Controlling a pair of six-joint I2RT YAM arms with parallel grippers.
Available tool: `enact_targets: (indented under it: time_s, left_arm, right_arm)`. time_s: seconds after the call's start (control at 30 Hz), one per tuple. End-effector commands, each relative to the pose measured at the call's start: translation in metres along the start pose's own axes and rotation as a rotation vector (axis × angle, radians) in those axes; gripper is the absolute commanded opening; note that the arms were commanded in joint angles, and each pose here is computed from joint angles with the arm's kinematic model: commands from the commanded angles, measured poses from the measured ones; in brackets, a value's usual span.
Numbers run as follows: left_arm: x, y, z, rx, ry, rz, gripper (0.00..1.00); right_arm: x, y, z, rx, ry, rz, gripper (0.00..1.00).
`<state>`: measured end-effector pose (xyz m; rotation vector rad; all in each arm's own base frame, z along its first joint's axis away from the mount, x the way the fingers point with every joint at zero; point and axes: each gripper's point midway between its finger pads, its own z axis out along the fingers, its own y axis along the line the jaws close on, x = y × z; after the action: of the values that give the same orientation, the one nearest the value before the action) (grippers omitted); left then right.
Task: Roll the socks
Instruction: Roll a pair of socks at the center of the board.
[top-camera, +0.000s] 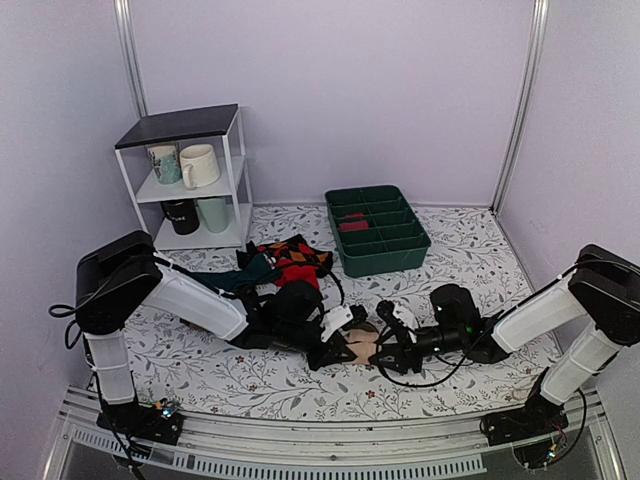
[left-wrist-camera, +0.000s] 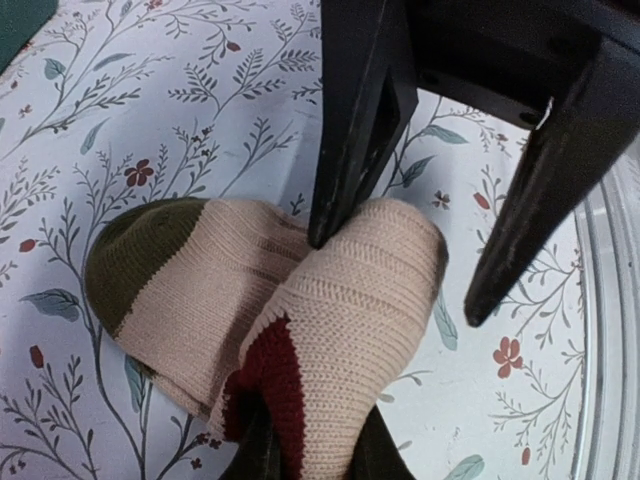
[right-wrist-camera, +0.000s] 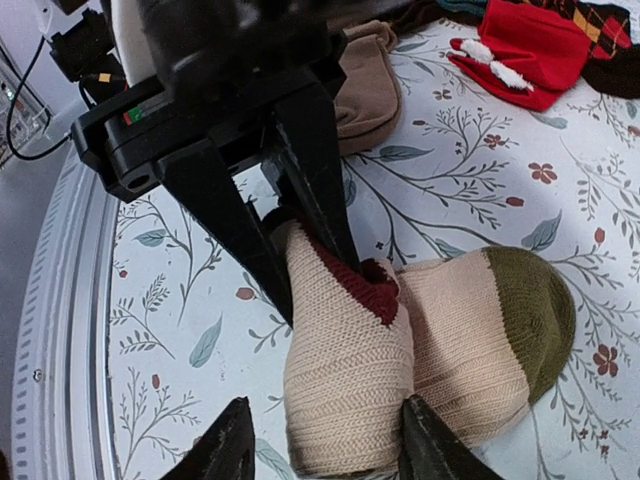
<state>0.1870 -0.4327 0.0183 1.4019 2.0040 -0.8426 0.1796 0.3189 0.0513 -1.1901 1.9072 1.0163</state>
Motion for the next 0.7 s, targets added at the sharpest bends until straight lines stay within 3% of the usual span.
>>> enact_targets:
  time_s: [0.0,0.1,0.2,0.3,0.37,0.5,0.57,0.67]
  left_arm:
    - [0.161,-0.005,-0.007,-0.003,0.514,-0.155,0.0]
    - [0.161,-0.005,-0.007,-0.004,0.514,-0.152,0.0]
    - [0.153,0.001,-0.009,-0.038,0.489,-0.136,0.03]
    - [0.123,0.009,-0.018,-0.102,0.395,-0.089,0.17]
    - [0.095,0.012,-0.027,-0.133,0.308,-0.038,0.34]
    - [0.046,0.011,-0.044,-0.213,0.118,0.112,0.36]
    - [0.02,0.003,-0.054,-0.23,-0.007,0.207,0.45]
    - [-0.001,-0.01,-0.068,-0.237,-0.148,0.322,0.48]
  right_arm:
    - [-0.006,0.003,0.009,-0.048,-0.009,0.009,0.4]
    - [0.001,0.001,0.014,-0.053,0.026,0.049,0.19]
    - [0.013,-0.008,0.015,-0.005,0.065,0.133,0.11]
    - [0.026,-0.013,0.012,0.031,0.089,0.206,0.08]
    - [0.036,-0.016,0.011,0.042,0.113,0.27,0.08]
    - [0.054,-0.018,0.011,0.055,0.167,0.36,0.08]
    - [0.059,-0.019,0.011,0.06,0.192,0.399,0.07]
    - [0.068,-0.022,0.011,0.072,0.249,0.463,0.07]
